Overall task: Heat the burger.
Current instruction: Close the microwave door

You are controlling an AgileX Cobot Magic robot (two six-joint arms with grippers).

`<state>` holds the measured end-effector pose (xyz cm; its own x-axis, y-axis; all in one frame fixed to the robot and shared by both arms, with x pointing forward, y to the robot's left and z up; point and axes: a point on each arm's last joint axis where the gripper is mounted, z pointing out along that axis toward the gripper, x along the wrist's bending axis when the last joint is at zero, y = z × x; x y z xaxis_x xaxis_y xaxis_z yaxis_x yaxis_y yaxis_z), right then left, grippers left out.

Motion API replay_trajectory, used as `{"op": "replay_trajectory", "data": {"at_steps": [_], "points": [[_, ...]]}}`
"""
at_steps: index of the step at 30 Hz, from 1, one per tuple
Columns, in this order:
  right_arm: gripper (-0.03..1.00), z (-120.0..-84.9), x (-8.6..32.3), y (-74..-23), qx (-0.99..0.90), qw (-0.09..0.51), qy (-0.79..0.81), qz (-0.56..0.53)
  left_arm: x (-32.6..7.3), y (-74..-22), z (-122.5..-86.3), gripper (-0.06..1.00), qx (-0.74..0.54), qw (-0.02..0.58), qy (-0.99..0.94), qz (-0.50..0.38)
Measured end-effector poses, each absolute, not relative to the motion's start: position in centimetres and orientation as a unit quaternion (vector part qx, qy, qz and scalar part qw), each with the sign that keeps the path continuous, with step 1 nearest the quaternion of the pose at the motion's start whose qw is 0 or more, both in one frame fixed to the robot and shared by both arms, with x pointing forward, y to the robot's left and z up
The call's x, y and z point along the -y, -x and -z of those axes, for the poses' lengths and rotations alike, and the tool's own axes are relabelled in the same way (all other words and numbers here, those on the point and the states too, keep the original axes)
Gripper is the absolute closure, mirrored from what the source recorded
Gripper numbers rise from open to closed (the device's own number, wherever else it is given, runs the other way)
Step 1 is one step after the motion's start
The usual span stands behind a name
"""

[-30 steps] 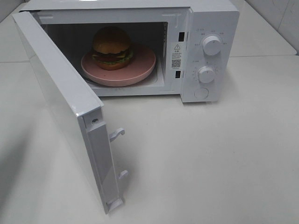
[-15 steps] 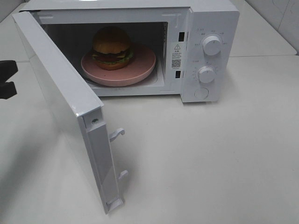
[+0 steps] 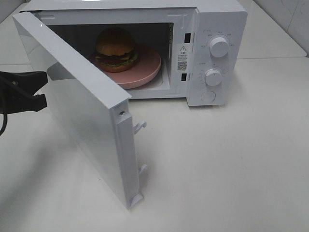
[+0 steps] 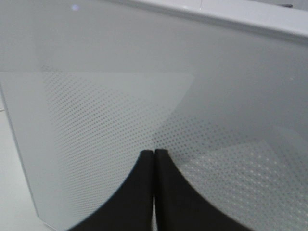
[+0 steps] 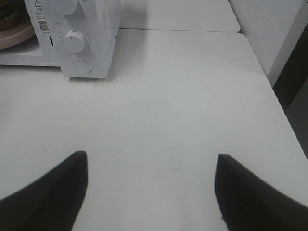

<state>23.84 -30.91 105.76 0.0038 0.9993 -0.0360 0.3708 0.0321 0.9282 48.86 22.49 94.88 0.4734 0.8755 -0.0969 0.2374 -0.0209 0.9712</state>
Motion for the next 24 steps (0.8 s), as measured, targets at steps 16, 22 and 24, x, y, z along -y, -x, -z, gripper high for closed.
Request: {"op": "replay_trajectory", "data": {"at_steps": [16, 22, 24], "points": [[0.26, -105.8, 30.9, -23.8, -0.591, 0.408, -0.579, -0.385, -18.8, -50.5, -94.8, 0.94, -0.413, 0.575, -0.656, -0.262], [0.26, -105.8, 30.9, -23.8, -0.591, 0.408, -0.579, -0.385, -17.0, -51.5, -94.9, 0.94, -0.411, 0.582, -0.654, -0.256], [0.26, -105.8, 30.9, -23.8, -0.591, 0.408, -0.579, -0.385, -16.5, -51.8, -94.9, 0.94, -0.413, 0.584, -0.651, -0.253]]}}
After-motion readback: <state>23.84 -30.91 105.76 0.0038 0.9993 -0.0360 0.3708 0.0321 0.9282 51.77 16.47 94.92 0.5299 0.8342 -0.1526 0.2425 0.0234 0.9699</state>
